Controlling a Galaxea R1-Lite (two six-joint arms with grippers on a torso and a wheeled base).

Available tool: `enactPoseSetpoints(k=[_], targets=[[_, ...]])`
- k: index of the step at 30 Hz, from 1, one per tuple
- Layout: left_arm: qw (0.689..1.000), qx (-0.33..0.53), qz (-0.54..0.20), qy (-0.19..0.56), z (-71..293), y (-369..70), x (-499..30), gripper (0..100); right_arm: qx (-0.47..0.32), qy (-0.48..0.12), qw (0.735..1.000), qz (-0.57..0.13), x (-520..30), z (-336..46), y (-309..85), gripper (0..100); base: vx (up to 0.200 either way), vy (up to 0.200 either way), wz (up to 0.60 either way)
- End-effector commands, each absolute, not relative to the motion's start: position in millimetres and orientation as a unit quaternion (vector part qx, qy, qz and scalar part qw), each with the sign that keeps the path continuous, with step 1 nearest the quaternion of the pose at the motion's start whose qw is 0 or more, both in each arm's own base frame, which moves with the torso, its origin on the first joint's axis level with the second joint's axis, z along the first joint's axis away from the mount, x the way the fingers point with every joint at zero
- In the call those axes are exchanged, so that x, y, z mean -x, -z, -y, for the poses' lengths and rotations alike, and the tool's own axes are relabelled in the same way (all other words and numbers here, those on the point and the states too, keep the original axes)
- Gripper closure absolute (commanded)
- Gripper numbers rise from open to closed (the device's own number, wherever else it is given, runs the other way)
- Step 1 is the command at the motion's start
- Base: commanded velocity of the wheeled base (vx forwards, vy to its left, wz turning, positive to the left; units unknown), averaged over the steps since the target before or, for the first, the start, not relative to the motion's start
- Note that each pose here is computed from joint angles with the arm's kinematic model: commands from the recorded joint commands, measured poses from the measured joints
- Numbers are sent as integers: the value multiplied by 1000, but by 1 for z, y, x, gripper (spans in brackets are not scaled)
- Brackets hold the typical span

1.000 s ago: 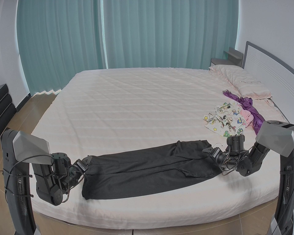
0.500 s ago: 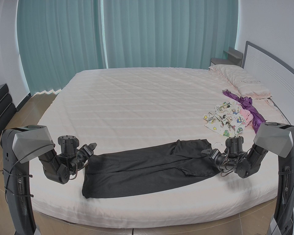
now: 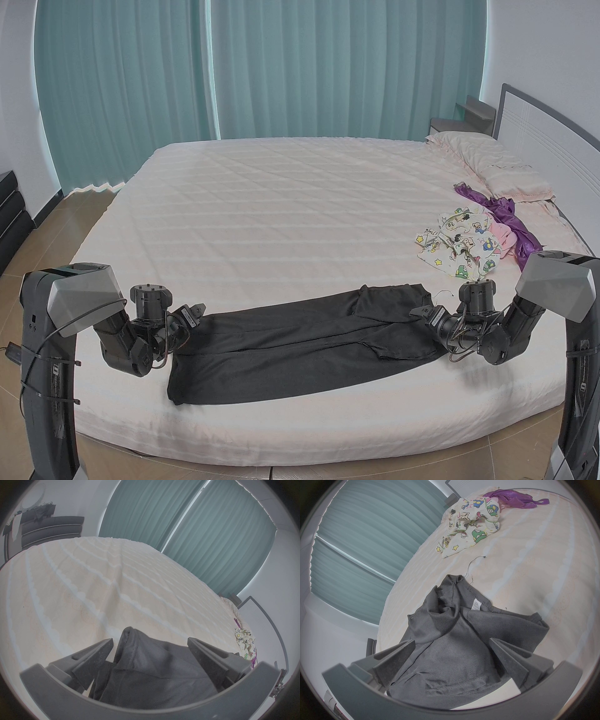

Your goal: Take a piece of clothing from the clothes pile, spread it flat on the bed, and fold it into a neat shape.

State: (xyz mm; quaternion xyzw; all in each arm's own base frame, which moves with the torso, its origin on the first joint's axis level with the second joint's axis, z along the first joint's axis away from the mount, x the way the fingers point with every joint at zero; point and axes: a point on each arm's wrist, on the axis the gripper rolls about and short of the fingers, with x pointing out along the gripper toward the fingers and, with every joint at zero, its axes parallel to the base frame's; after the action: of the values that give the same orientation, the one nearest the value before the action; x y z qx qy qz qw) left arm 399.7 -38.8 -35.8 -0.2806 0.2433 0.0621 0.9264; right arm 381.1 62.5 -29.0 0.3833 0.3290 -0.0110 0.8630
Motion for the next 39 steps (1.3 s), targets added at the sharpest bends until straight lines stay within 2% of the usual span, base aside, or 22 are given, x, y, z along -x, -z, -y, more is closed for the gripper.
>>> enactPoseSetpoints(k=[1, 5, 6, 14, 23, 39], targets=[[924, 278, -255, -66, 39, 43, -396, 0, -383, 11, 863, -330, -381, -63, 30, 0, 0, 0, 0], [924, 276, -256, -71, 38, 44, -396, 0, -383, 11, 863, -330, -381, -63, 30, 0, 0, 0, 0], [925, 275, -251, -78, 37, 43, -397, 100, -383, 11, 863, -330, -381, -63, 30, 0, 0, 0, 0], [923, 266, -257, -107, 34, 45, -385, 100, -383, 10, 863, -330, -381, -63, 30, 0, 0, 0, 0], [916, 261, -279, -118, 29, 46, -367, 100, -383, 10, 862, -331, -381, -63, 30, 0, 0, 0, 0], [919, 251, -277, -124, 23, 34, -358, 100, -383, 10, 862, -332, -380, -63, 30, 0, 0, 0, 0]])
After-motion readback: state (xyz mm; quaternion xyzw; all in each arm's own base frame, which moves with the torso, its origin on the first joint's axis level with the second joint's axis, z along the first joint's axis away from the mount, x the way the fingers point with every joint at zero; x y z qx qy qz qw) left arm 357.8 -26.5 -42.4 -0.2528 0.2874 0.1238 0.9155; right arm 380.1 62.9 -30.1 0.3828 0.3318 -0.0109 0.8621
